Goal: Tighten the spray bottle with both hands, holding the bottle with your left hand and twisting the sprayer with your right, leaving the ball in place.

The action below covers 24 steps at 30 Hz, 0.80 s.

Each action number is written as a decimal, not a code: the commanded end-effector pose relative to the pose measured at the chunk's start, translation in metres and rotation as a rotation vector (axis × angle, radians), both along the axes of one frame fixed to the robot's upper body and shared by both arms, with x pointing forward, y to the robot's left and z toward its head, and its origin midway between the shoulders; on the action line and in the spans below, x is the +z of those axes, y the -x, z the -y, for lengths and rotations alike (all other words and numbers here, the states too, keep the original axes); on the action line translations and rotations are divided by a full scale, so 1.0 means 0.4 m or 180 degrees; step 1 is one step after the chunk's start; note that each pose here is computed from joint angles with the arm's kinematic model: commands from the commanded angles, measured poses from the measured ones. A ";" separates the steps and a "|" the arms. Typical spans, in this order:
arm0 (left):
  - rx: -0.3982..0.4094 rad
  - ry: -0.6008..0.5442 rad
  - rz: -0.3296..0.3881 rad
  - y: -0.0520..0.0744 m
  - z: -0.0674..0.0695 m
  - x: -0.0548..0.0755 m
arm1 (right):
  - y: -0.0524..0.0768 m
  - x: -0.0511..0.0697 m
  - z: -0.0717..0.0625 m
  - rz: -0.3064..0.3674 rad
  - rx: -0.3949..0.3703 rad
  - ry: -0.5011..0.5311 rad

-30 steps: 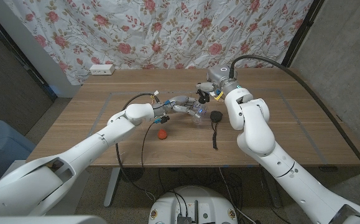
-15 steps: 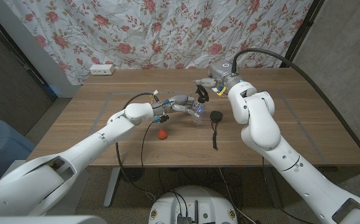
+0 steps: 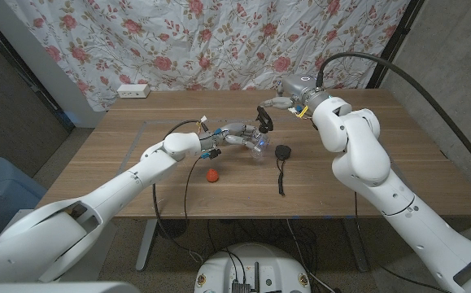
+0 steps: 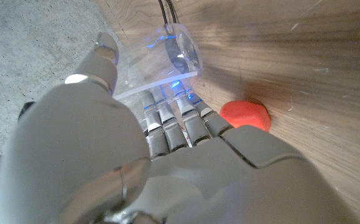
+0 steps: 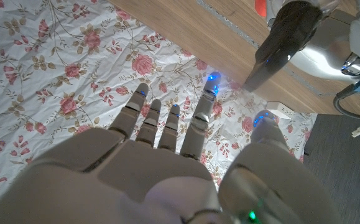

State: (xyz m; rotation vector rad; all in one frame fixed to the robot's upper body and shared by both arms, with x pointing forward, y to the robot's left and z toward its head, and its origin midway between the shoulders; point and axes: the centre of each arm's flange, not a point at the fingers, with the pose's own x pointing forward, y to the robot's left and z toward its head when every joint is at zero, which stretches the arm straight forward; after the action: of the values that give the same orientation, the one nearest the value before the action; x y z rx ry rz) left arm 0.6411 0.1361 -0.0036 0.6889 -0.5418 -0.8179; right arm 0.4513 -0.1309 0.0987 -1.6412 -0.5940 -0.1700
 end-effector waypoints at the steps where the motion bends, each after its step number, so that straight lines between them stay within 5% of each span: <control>1: -0.0016 -0.0030 -0.0020 -0.003 0.003 0.002 | 0.017 0.033 0.054 -0.0062 0.0200 0.0067; 24: -0.0019 -0.0079 -0.0015 -0.001 0.001 0.004 | 0.004 0.039 0.102 -0.0190 0.0560 0.0362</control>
State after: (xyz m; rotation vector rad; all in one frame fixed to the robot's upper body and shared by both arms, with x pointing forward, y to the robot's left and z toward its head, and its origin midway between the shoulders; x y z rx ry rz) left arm 0.6418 0.1355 -0.0023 0.6984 -0.5358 -0.8287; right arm 0.4464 -0.1595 0.1130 -1.6707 -0.6694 -0.0211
